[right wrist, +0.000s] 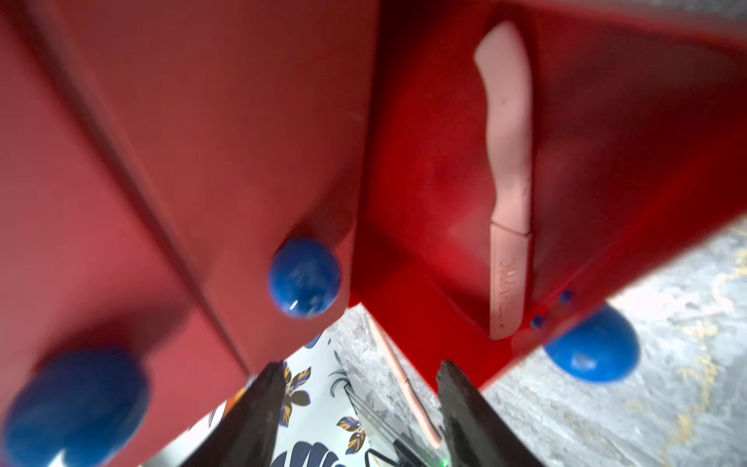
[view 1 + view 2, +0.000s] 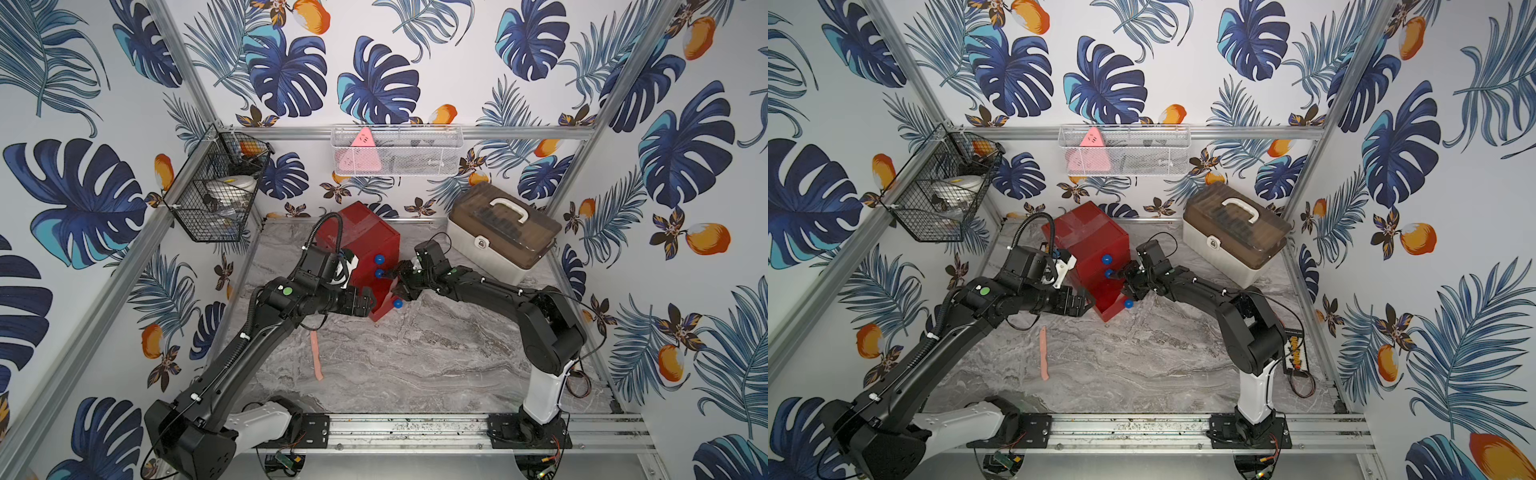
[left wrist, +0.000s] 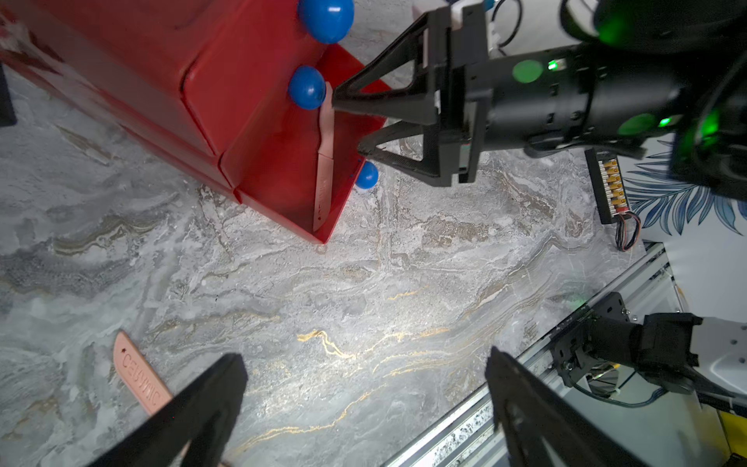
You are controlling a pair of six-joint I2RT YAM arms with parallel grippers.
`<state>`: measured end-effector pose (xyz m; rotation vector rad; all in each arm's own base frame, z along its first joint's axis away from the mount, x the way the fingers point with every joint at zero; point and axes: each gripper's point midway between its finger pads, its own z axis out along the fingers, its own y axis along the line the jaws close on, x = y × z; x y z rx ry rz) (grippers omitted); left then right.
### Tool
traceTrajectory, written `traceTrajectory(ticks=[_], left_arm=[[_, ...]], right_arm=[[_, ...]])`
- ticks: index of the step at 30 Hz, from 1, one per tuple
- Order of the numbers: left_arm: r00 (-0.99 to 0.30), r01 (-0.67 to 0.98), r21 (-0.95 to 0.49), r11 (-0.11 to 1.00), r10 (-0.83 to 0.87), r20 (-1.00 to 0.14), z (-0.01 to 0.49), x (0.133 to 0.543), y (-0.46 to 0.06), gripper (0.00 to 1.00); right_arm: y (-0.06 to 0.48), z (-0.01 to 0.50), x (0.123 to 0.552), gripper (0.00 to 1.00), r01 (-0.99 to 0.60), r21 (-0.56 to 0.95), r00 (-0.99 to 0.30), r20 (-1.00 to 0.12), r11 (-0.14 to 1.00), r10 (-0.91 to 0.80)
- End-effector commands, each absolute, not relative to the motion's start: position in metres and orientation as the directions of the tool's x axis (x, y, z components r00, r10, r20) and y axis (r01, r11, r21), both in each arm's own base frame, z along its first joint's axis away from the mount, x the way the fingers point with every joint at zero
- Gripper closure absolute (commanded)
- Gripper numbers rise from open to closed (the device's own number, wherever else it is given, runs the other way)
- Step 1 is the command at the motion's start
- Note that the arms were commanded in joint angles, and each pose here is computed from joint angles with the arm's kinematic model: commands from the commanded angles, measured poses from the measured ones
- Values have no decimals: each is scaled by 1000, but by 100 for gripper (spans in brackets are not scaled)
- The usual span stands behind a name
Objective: Place the fruit knives into the drawer by color
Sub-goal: Place the fruit knife in the drawer, then pick up the fruit knife from the center of the board.
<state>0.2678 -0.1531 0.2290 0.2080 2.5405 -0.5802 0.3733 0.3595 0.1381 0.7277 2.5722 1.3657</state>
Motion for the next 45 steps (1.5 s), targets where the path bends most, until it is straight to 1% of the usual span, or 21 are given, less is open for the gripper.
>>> traceTrajectory(ticks=[1,5,7,8,11,14,16,18,21,25,27,29,32,36,39,41,45], left_arm=[[-876,174,-378,909,-33,-482,219,264,-145,1],[-912,39,-338,940,-105,-396,190,255,-123,1],[-918,-41,-294,955,-152,-367,177,252,-107,1],[-916,-84,-269,959,-181,-357,171,251,-98,1],[-907,-195,-187,963,-250,-340,154,245,-71,1],[-900,-263,-125,957,-290,-326,137,238,-54,1],[-894,-277,-104,955,-296,-337,138,242,-50,1],[-882,-324,-74,943,-330,-336,132,242,-42,1],[-873,-403,-51,914,-401,-278,117,230,-38,6],[-817,-534,-67,843,-535,-216,92,206,-35,11],[-806,-560,-71,825,-563,-185,79,197,-36,12],[-795,-587,-32,809,-584,-163,70,188,-32,14],[-783,-609,-26,792,-607,-139,57,181,-32,16],[-771,-625,-29,780,-622,-138,44,188,-34,18],[-774,-626,-19,780,-624,-109,29,188,-37,20],[-769,-631,-24,776,-628,-119,22,190,-36,22],[-763,-634,-35,773,-633,-130,6,190,-35,29]], right_arm=[[357,158,363,33,269,843,-900,48,465,433],[351,171,340,26,196,857,-932,12,477,362],[351,178,329,24,152,873,-949,-2,463,315],[349,171,319,23,146,873,-957,6,466,289],[352,173,300,18,107,899,-975,12,424,221],[356,169,282,15,94,913,-985,28,396,169],[362,167,269,14,83,922,-990,35,378,133],[369,165,256,12,67,926,-995,34,371,95],[382,161,236,9,45,928,-999,35,370,34],[398,154,211,5,13,929,-999,31,369,-43],[403,148,203,4,14,931,-997,39,364,-60],[407,143,197,4,24,933,-996,53,358,-71],[408,137,191,3,34,934,-995,67,355,-81],[407,132,188,3,39,934,-993,76,355,-90],[407,130,187,3,36,932,-992,77,361,-102],[407,131,186,3,33,934,-991,77,356,-110],[404,130,183,4,35,933,-990,81,358,-116]])
